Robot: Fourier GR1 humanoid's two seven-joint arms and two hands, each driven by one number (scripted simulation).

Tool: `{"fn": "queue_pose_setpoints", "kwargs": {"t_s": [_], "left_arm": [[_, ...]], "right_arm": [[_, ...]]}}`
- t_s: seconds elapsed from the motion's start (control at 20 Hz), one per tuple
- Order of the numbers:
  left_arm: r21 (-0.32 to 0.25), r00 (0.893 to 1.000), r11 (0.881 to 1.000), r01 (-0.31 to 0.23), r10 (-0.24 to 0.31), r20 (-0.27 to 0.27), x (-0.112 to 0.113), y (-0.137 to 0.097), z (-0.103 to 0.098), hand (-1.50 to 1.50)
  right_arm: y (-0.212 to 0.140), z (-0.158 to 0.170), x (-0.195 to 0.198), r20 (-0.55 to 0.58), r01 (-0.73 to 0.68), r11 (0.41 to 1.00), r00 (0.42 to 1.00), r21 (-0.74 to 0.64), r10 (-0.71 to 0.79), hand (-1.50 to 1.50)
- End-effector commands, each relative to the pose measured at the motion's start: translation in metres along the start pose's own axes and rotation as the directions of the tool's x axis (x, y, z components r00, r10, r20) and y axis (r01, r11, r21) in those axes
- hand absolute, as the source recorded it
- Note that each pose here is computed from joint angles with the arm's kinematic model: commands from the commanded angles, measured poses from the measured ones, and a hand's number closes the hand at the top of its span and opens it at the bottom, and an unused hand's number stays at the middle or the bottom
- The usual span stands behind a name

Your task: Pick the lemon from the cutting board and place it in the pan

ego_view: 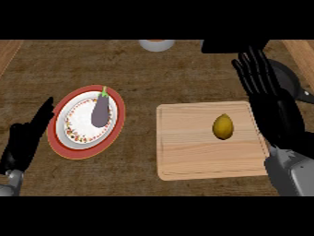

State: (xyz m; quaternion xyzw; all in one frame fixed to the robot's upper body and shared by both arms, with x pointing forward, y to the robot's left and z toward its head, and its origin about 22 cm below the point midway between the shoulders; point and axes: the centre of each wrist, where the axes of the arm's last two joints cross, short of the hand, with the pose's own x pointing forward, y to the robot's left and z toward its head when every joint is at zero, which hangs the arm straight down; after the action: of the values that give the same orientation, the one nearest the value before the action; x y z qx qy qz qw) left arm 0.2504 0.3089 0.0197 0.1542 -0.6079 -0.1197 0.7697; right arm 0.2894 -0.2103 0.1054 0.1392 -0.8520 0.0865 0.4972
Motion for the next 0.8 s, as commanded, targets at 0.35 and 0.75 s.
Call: {"fn": "queue_pose_setpoints", "kwargs": {"t_s": [0.35, 0.75], "left_arm": [[-0.089, 0.974, 0.995, -0.033, 0.053, 0.222, 0.046, -0.019, -0.004, 0.00], [-0.188, 0.975, 0.980, -0.070, 0.107, 0.194, 0.067, -0.037, -0.004, 0.00]], "right_arm": [[-0.145, 0.131, -0.038, -0.825, -0.750, 0.660, 0.403, -0.051, 0.395, 1.50], [-0.054, 0.134, -0.106, -0.909, -0.852, 0.390, 0.408, -0.348, 0.080, -1.50]]}}
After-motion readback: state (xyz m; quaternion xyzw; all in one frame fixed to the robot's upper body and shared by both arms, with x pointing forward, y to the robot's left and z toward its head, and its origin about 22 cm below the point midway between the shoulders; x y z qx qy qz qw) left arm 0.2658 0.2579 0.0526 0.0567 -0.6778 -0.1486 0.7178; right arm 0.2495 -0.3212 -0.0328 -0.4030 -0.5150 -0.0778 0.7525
